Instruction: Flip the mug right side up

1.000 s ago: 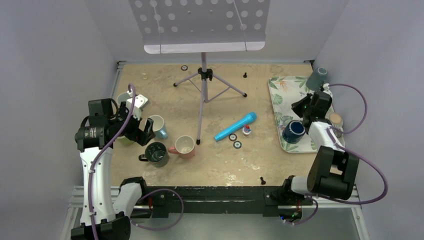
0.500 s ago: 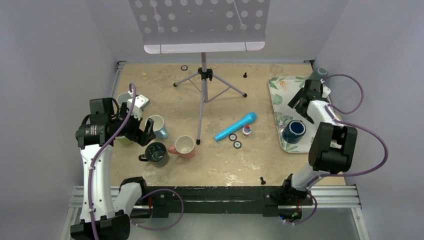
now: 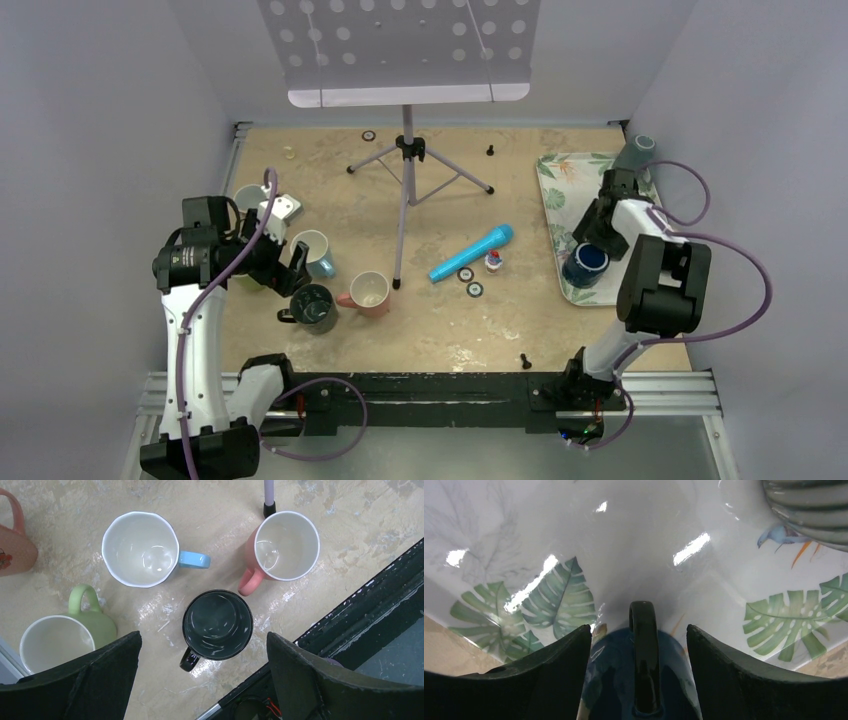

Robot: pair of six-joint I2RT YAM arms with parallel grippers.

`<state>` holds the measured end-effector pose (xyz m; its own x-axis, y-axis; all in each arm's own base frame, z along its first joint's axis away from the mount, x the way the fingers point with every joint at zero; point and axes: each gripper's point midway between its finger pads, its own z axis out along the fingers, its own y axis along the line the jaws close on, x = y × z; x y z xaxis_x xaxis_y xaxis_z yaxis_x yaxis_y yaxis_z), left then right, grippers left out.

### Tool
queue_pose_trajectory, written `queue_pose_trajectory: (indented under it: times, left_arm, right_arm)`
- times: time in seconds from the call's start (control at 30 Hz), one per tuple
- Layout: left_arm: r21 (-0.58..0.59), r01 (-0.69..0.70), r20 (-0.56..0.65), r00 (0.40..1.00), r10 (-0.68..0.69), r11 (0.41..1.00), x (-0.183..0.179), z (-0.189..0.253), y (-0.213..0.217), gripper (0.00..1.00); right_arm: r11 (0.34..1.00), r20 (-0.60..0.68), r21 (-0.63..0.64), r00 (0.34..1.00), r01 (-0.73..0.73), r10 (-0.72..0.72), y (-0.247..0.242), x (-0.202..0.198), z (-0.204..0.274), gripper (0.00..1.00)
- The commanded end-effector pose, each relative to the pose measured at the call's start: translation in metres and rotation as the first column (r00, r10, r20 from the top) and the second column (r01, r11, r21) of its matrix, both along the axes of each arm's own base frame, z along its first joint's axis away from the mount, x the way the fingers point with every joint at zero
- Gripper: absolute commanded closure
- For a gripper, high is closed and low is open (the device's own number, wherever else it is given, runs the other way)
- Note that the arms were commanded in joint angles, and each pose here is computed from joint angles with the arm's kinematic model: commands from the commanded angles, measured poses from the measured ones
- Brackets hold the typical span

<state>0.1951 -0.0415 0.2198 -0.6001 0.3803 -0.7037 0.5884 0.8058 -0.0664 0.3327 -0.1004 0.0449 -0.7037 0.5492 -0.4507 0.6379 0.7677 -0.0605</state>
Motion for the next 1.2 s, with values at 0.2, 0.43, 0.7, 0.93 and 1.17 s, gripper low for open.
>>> queue_pose_trajectory:
  times: [0.2, 0.43, 0.7, 0.93, 1.17]
  left_arm:
    - [0.006, 0.042, 0.041, 0.998, -0.042, 0.999, -0.005, 0.009, -0.004, 0.02]
    - [0.000, 0.040, 0.046, 0.998, -0.040, 0.999, -0.004, 0.013, -0.004, 0.02]
    - [-0.089, 0.110, 0.046, 0.993, -0.106, 0.990, -0.012, 0.027, -0.023, 0.01]
    - [-0.266, 0.300, 0.133, 0.953, -0.273, 0.916, -0.039, 0.074, -0.063, 0.00]
    - [-0.455, 0.459, 0.296, 0.886, -0.356, 0.764, -0.067, 0.135, -0.100, 0.00]
  right_arm:
    - [0.995, -0.077, 0.044, 0.993, -0.091, 0.094, 0.007, 0.000, -0.005, 0.82]
    - [0.993, 0.105, -0.012, 0.988, -0.117, 0.117, 0.007, 0.020, 0.053, 1.00]
    - [0.957, 0.421, -0.044, 0.864, -0.286, 0.277, 0.052, 0.032, 0.133, 1.00]
    - [0.782, 0.682, -0.147, 0.510, -0.606, 0.524, 0.159, 0.013, 0.227, 1.00]
    - [0.534, 0.896, -0.284, -0.022, -0.796, 0.443, 0.264, -0.067, 0.341, 1.00]
